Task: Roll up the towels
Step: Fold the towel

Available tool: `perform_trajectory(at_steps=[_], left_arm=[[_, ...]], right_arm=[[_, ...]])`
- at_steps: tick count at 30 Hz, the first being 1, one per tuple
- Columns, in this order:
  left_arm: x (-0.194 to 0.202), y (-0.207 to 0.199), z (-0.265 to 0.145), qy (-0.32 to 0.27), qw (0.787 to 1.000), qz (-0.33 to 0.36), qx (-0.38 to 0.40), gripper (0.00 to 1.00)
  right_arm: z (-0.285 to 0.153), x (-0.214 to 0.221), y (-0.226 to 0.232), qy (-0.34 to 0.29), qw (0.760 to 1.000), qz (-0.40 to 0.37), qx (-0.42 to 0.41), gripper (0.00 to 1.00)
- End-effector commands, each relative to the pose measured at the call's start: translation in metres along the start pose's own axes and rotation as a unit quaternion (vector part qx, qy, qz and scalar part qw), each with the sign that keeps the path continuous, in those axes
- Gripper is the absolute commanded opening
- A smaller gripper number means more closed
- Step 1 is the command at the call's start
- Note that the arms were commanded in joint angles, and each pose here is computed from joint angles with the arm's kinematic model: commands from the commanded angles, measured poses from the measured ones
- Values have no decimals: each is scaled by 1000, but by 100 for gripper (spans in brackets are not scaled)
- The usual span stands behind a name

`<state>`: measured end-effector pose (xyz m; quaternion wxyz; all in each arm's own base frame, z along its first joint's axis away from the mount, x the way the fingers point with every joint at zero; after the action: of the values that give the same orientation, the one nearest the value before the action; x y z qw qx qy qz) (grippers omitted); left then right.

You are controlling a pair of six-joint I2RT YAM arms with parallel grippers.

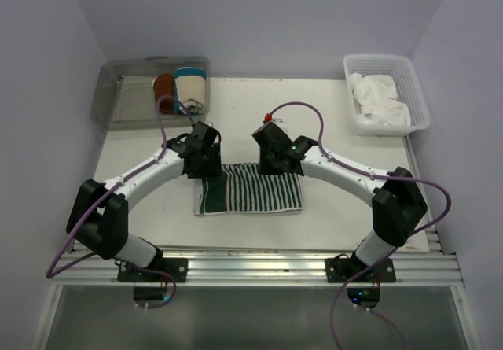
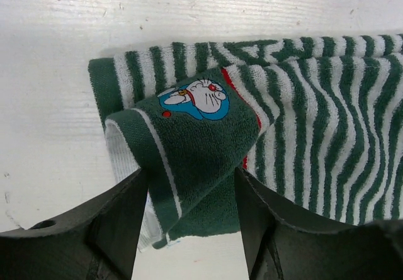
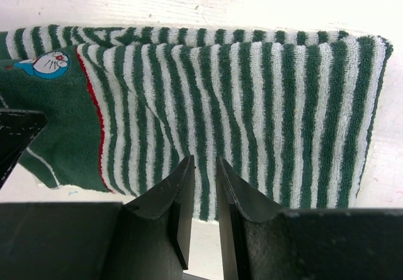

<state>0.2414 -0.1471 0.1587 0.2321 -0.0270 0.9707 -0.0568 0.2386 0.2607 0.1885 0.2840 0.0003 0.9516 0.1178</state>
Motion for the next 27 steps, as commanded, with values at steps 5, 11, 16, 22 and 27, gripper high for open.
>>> perform_trajectory(at_steps=[5,11,16,22,27], left_arm=[[-17,3,4,-18,1000,-4,-13,57],[-18,8,7,-18,1000,-10,-18,62],[-22,16,22,-20,1000,-22,-4,55],[-28,20,28,-10,999,-38,27,28],[-34,12,4,-24,996,-42,79,15]], right_arm=[[-6,-11,7,-20,1000,12,-11,25],[-5,-11,8,-18,1000,9,-14,24],[-4,-12,10,-18,1000,12,-20,23],[-5,-12,10,-15,1000,11,-20,22],[-3,-11,10,-15,1000,11,-19,22]])
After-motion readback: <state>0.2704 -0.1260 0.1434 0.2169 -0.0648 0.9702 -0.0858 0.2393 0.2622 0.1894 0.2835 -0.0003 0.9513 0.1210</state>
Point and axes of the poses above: each gripper's point midway between its finger pads, its own z axis out along the fingers, its own y axis along the line the jaws close on, x = y × z, the point moved 9 cm from there along -z, back along the fingers, and after that the axes turned 1 degree about z, right-handed, at the moved point
